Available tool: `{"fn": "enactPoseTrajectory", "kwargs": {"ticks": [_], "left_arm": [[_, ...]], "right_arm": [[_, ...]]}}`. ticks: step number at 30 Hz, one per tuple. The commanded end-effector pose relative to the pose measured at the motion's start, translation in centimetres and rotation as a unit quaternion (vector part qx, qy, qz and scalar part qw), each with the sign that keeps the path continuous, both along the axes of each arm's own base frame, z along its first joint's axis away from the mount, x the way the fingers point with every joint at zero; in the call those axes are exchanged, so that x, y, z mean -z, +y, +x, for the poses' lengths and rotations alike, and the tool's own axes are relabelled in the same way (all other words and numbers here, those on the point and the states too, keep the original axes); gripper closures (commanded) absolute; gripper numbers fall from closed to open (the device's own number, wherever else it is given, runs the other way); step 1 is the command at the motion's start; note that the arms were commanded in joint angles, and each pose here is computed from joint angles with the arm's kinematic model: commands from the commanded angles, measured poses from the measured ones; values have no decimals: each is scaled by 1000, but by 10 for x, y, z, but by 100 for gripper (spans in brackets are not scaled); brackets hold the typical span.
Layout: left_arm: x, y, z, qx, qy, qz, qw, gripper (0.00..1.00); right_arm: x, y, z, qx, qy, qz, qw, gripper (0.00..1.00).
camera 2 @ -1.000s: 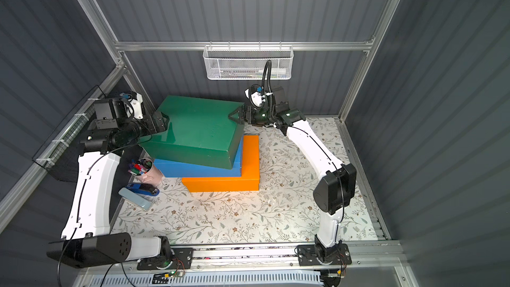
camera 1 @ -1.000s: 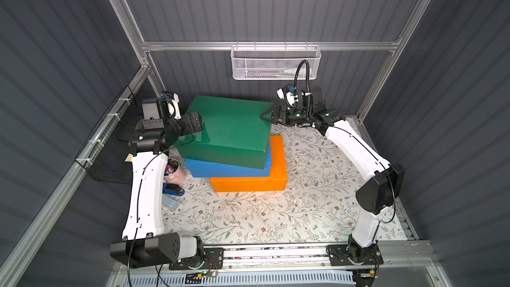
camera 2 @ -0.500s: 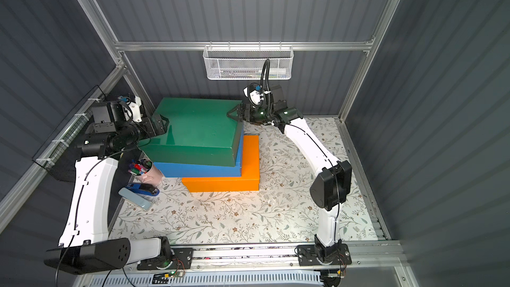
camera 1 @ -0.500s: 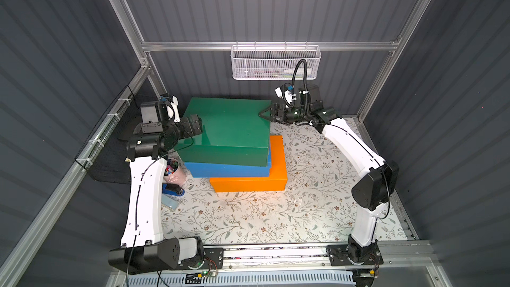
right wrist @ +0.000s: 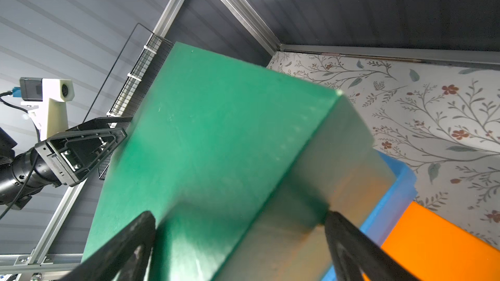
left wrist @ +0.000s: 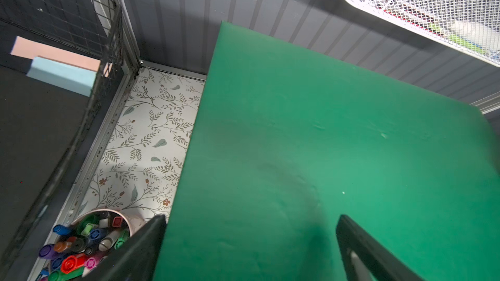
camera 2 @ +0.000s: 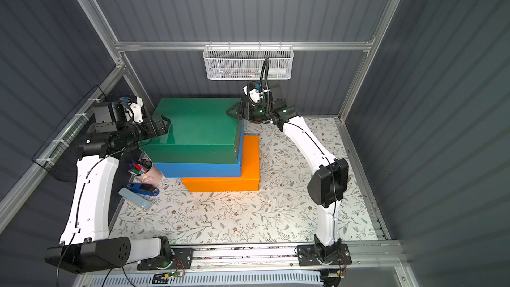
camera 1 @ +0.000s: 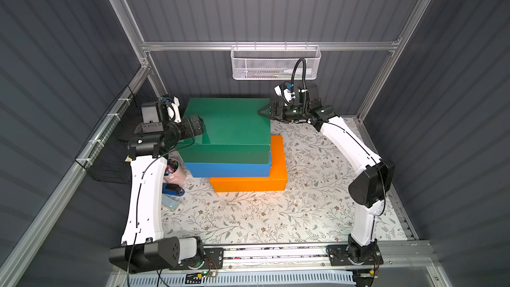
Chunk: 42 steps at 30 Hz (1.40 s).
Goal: Stack the shoeboxes
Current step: Adjust the shoebox.
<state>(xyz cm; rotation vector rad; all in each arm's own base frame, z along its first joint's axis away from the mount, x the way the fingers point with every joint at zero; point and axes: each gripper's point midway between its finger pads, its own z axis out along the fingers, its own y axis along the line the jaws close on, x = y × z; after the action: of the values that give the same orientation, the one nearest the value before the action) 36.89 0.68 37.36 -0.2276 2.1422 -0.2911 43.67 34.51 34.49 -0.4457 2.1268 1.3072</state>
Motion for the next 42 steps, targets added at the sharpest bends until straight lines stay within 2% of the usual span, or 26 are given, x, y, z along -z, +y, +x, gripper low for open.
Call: {"fn": "enactPoseTrajectory", "kwargs": {"ticks": [1,9,19,29,42], "left_arm": [[1,-18,-10,30,7,-37,999,0],[0,-22,-15,36,5,-49,998,0],[-19,-7,-21,-11,-9,-33,999,0],[-12,6,-3,-29,2,-3,1000,0],[0,2,25,-7,6,-9,1000,0]], "right_arm": [[7,9,0,-17,12,4,1000,1],[7,10,7,-15,5,11,1000,1],[6,7,2,-12,11,10,1000,1],[8,-8,-1,22,4,-13,1000,1],[9,-13,-7,45,23,-8,999,1]]}}
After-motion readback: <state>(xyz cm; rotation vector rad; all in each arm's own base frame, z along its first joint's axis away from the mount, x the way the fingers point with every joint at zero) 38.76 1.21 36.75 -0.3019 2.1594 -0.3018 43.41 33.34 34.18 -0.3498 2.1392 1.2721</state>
